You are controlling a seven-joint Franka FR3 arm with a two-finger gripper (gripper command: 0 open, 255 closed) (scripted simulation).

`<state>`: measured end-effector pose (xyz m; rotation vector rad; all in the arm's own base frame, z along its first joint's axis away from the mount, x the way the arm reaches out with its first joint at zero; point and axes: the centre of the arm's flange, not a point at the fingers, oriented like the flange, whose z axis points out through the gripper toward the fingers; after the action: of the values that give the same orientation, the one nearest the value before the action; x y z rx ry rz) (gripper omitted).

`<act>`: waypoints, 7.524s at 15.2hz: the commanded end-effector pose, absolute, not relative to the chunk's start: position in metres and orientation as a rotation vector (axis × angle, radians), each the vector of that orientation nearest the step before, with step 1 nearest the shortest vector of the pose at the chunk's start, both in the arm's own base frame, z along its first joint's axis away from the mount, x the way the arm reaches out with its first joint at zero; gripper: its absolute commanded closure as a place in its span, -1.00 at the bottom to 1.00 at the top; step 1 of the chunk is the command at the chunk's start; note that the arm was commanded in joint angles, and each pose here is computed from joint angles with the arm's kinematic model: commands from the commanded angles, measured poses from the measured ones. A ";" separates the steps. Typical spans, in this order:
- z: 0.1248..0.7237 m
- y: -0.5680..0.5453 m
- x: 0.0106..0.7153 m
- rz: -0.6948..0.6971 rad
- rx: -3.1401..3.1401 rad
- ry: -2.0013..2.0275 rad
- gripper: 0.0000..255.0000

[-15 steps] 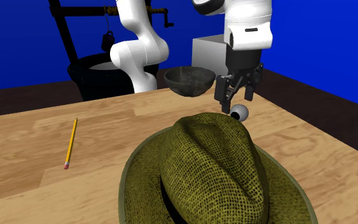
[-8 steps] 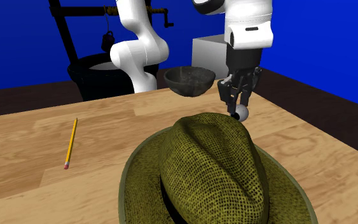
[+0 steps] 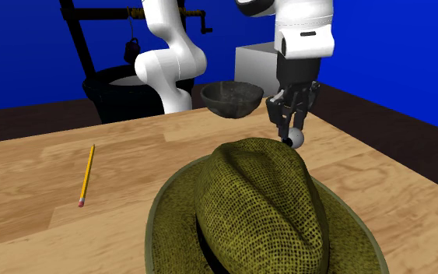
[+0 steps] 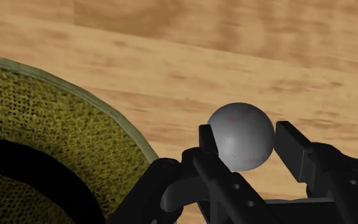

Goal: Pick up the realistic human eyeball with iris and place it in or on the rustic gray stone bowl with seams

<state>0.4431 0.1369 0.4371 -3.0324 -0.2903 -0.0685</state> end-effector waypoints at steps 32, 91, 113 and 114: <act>0.411 0.166 0.504 0.387 -3.176 -0.072 1.00; 0.520 0.118 0.292 0.387 -3.176 -0.072 1.00; 0.531 0.121 0.302 0.387 -3.176 -0.072 -1.00; 0.541 0.121 0.304 0.387 -3.176 -0.072 -1.00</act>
<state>0.3016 0.1178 0.5313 -3.1756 -0.0715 0.3858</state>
